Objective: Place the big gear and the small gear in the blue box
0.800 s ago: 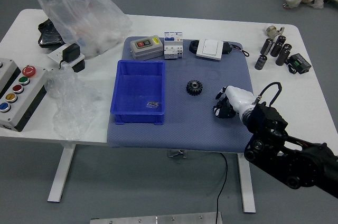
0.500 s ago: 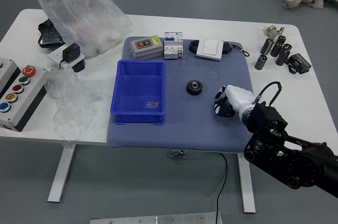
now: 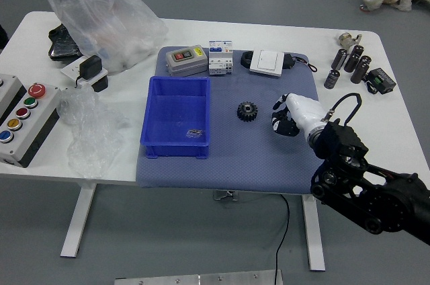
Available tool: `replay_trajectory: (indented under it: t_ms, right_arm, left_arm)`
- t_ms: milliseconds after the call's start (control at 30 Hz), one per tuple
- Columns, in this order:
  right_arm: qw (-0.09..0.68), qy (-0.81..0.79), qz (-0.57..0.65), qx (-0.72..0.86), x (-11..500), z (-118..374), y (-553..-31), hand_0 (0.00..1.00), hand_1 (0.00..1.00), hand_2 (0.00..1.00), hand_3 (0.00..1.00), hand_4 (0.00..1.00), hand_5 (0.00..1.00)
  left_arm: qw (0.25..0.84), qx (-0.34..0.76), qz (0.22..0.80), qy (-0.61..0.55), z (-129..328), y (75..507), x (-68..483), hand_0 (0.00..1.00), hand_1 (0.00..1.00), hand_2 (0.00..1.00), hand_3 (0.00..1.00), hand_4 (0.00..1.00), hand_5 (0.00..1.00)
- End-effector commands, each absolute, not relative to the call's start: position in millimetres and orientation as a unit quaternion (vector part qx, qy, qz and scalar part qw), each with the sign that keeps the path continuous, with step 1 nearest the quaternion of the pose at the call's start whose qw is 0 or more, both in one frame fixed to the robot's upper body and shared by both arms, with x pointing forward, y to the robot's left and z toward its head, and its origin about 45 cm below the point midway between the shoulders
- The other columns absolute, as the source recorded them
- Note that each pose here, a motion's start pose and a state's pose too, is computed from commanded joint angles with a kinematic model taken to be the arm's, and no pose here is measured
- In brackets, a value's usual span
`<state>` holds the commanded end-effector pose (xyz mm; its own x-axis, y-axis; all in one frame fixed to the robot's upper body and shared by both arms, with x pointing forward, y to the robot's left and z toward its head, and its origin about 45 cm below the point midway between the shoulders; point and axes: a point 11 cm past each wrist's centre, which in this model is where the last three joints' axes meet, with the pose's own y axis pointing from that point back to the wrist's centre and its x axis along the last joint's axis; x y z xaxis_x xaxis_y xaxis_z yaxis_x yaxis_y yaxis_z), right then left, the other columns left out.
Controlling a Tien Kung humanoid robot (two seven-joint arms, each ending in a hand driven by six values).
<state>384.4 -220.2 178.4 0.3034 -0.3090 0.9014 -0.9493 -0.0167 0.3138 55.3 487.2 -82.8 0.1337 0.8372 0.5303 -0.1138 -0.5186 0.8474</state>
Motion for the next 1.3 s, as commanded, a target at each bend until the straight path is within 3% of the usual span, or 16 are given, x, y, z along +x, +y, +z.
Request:
replay_trajectory:
  t_ms: [333,367,733,767,933,967,1133,1167,1300]
  right_arm:
    - [0.408,-0.481,0.357,0.689,397,204,-145,0.222,0.416,0.507,0.666,0.344,0.014]
    - [0.399,-0.48,0.359,0.694,396,205,-137,0.199,0.359,0.453,0.594,0.41,0.002]
    - [0.293,-0.47,0.389,0.736,390,232,-81,0.181,0.344,0.428,0.566,0.421,0.002]
    - [0.286,-0.462,0.404,0.736,391,235,-77,0.271,0.487,0.588,0.647,0.423,0.002]
    - [0.293,-0.389,0.481,0.729,389,235,-60,0.271,0.487,0.588,0.647,0.423,0.002]
    - [0.301,-0.376,0.49,0.727,389,231,-58,0.473,0.683,0.747,0.705,0.574,0.17]
    - [0.323,-0.346,0.518,0.713,390,224,-57,0.473,0.683,0.747,0.705,0.574,0.17]
    - [0.324,-0.347,0.521,0.71,392,225,-58,0.585,0.821,0.876,0.857,0.641,0.208]
    - [0.329,-0.352,0.521,0.705,395,225,-63,0.585,0.821,0.876,0.857,0.641,0.208]
  left_arm:
    - [0.401,0.64,0.59,0.286,-84,485,55,0.614,0.47,0.508,0.654,0.68,0.37]
    - [0.402,0.639,0.59,0.286,-84,484,56,0.614,0.47,0.508,0.658,0.689,0.379]
    - [0.404,0.639,0.588,0.288,-85,481,57,0.614,0.47,0.511,0.658,0.692,0.381]
    - [0.404,0.639,0.588,0.288,-85,482,57,0.615,0.471,0.511,0.659,0.696,0.387]
    - [0.403,0.636,0.592,0.286,-83,484,60,0.615,0.471,0.511,0.659,0.696,0.387]
    - [0.403,0.636,0.592,0.286,-83,485,60,0.614,0.47,0.511,0.659,0.695,0.387]
    - [0.401,0.637,0.594,0.285,-82,488,60,0.614,0.47,0.511,0.659,0.695,0.387]
    - [0.401,0.636,0.594,0.285,-82,488,60,0.615,0.47,0.511,0.658,0.698,0.391]
    - [0.4,0.635,0.596,0.286,-82,488,60,0.615,0.47,0.511,0.658,0.698,0.391]
